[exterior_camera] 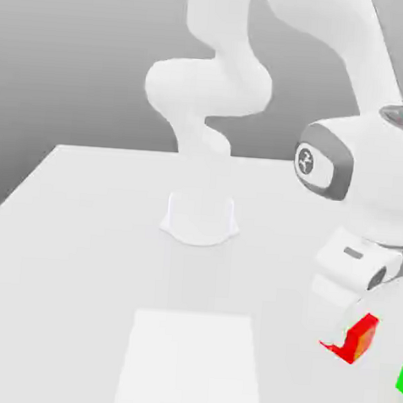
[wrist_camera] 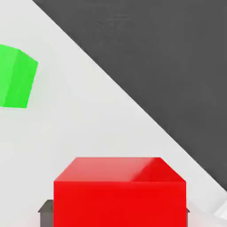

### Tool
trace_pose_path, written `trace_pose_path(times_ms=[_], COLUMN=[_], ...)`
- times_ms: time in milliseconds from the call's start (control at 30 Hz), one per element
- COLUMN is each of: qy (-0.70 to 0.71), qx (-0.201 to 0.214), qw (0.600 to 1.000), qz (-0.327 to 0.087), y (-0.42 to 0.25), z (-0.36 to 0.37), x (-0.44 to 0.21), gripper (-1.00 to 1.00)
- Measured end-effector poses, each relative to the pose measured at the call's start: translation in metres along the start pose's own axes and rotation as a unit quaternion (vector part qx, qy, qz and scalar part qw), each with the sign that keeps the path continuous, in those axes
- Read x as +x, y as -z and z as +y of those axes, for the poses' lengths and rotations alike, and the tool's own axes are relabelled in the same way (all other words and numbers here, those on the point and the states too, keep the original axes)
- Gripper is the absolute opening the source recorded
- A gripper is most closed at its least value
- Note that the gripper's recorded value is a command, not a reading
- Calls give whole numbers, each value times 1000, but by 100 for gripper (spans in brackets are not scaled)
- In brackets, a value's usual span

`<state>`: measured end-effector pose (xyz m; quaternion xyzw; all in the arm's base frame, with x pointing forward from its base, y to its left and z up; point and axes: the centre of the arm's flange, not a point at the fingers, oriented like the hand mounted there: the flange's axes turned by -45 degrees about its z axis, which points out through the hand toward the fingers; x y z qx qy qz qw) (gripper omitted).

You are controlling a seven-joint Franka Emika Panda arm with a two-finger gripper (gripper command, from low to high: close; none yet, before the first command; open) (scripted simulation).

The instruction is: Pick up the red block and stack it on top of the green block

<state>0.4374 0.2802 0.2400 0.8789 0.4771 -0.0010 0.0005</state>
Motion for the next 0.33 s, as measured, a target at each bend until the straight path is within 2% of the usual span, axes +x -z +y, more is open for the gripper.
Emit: trace_pose_path(times_ms=[100,200,233,333], qy=[88,103,104,104], qx=[1,0,0,0], qw=[996,995,995,995], qz=[1,1,1,1], y=[-3,-43,-53,-53], z=[-40,-47,-47,-47], x=[43,50,50,50], gripper=[-100,-100,100,100])
